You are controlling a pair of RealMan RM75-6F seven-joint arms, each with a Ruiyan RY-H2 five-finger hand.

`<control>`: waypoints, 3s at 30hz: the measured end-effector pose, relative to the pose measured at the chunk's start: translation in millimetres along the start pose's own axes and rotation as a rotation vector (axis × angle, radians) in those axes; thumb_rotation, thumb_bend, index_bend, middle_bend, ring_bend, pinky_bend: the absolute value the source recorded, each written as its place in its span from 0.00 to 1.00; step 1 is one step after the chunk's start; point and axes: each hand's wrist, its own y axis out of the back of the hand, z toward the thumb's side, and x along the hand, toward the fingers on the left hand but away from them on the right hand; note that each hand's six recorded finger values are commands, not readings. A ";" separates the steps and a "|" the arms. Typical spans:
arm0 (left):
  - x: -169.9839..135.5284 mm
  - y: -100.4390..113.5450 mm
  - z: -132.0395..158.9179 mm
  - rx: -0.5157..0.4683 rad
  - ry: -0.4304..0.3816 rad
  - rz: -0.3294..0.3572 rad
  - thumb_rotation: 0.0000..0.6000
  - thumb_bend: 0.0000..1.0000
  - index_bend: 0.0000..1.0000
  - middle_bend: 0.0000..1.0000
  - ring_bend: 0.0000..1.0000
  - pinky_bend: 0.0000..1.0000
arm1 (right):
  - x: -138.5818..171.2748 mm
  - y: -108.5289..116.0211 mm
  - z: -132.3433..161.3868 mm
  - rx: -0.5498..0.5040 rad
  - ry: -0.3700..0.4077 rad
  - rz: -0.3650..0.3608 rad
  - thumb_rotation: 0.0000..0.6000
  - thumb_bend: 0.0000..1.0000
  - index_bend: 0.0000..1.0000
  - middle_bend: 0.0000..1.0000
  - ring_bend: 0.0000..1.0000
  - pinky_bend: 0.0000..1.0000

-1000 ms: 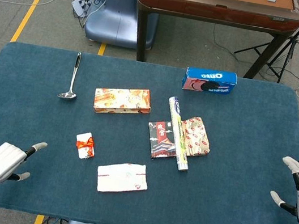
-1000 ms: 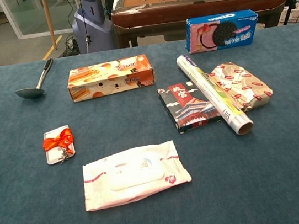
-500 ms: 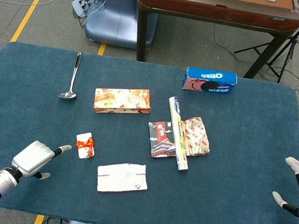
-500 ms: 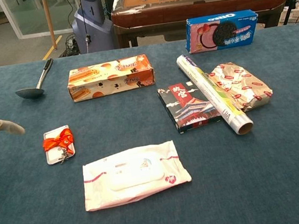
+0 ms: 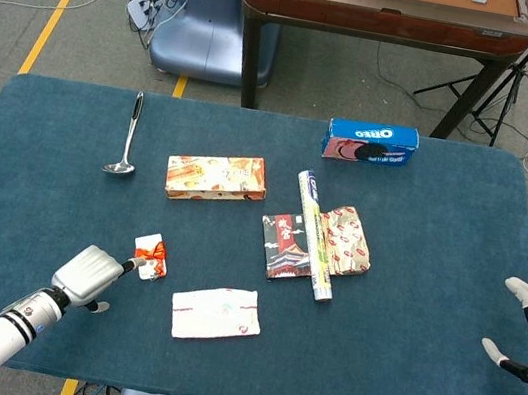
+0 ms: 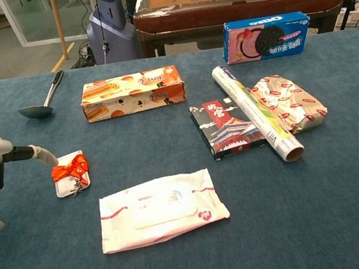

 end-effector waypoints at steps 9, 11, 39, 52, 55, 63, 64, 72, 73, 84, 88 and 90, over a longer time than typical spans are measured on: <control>11.0 1.5 8.2 0.025 0.006 -0.047 1.00 0.20 0.22 1.00 0.93 1.00 | 0.0 0.2 -0.8 -0.002 -0.001 0.001 1.00 0.06 0.20 0.23 0.16 0.27; 13.8 0.5 9.2 0.030 0.012 -0.059 1.00 0.20 0.22 1.00 0.93 1.00 | 0.4 1.0 -1.0 -0.005 -0.001 -0.001 1.00 0.06 0.20 0.23 0.16 0.27; 50.7 1.5 15.8 0.067 0.055 -0.124 1.00 0.20 0.21 1.00 0.94 1.00 | 1.0 2.9 -2.8 -0.014 0.001 -0.003 1.00 0.06 0.20 0.23 0.16 0.27; 62.8 7.8 29.3 0.059 0.039 -0.114 1.00 0.20 0.21 1.00 0.94 1.00 | 1.9 5.7 -4.8 -0.022 -0.001 -0.009 1.00 0.06 0.20 0.23 0.16 0.27; 64.4 10.5 32.4 0.054 0.034 -0.103 1.00 0.20 0.20 1.00 0.94 1.00 | 1.6 5.4 -4.6 -0.022 0.000 -0.008 1.00 0.06 0.20 0.23 0.16 0.27; 67.8 13.5 39.2 0.062 0.025 -0.094 1.00 0.20 0.16 1.00 0.94 1.00 | 2.1 5.6 -4.8 -0.023 -0.001 -0.009 1.00 0.06 0.20 0.23 0.16 0.27; 68.4 13.6 40.4 0.061 0.023 -0.094 1.00 0.20 0.16 1.00 0.94 1.00 | 2.2 5.6 -4.8 -0.023 -0.001 -0.008 1.00 0.06 0.20 0.23 0.16 0.27; 72.5 12.5 50.2 0.058 0.011 -0.101 1.00 0.20 0.16 1.00 0.94 1.00 | 2.3 5.3 -5.2 -0.022 -0.002 -0.007 1.00 0.06 0.20 0.23 0.16 0.27; 72.7 13.2 52.2 0.059 0.008 -0.099 1.00 0.20 0.16 1.00 0.94 1.00 | 2.3 4.8 -5.0 -0.021 -0.001 -0.005 1.00 0.06 0.20 0.23 0.16 0.27; 73.4 22.0 67.2 0.073 -0.009 -0.088 1.00 0.20 0.15 1.00 0.95 1.00 | 7.1 6.2 -0.5 -0.024 0.022 -0.009 1.00 0.06 0.20 0.23 0.16 0.27; 76.6 25.4 71.8 0.096 -0.020 -0.089 1.00 0.20 0.16 1.00 0.95 1.00 | 6.7 5.4 0.0 -0.021 0.024 -0.004 1.00 0.06 0.20 0.23 0.16 0.27; 77.9 27.0 73.4 0.100 -0.022 -0.090 1.00 0.20 0.16 1.00 0.95 1.00 | 6.7 4.7 0.3 -0.021 0.024 -0.002 1.00 0.06 0.20 0.23 0.16 0.27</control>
